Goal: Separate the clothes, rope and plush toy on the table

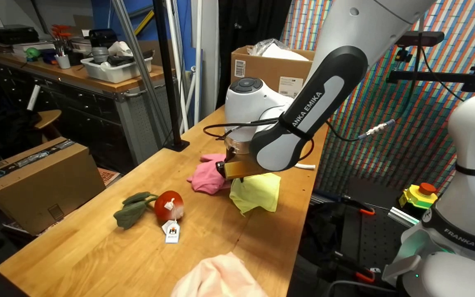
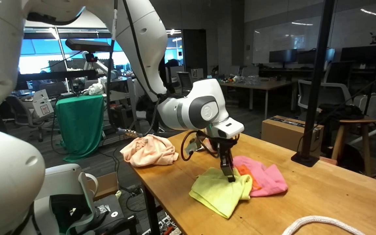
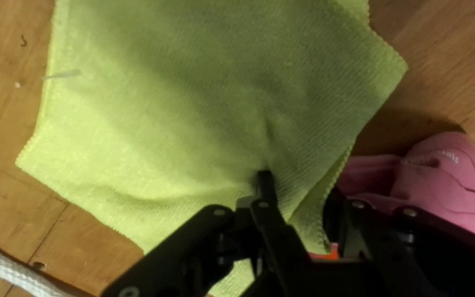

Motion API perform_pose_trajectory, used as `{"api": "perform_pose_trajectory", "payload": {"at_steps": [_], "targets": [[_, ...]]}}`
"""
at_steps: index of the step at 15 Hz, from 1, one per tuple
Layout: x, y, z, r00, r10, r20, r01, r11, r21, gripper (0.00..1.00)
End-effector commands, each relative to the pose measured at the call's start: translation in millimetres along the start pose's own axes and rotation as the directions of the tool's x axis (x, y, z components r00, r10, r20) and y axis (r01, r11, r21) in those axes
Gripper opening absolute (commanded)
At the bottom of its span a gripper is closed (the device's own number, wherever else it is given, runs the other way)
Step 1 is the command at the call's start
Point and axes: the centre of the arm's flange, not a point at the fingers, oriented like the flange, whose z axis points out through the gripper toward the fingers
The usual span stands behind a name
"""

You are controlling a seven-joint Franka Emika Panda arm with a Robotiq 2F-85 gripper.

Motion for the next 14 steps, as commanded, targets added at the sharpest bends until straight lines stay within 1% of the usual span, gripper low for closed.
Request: {"api": "perform_pose_trajectory", "payload": {"at_steps": [1, 5, 6, 10, 12, 14], "targets": [[-2.0, 0.7, -4.8, 0.999, 0.003, -0.047, -0.005, 0.999, -0.035, 0.64], [-9.3, 4.8, -15.3, 0.996, -0.042, -0.081, 0.034, 0.995, -0.096, 0.94], [-11.4, 5.1, -18.6, 0.994, -0.06, -0.092, 0.05, 0.992, -0.112, 0.99], [-16.4, -0.1, -37.4, 0.981, -0.135, -0.14, 0.113, 0.981, -0.156, 1.0], [-18.5, -5.6, -48.8, 0.967, -0.186, -0.177, 0.155, 0.972, -0.174, 1.0], [-18.0, -12.3, -55.4, 0.947, -0.247, -0.204, 0.213, 0.962, -0.173, 1.0]]}}
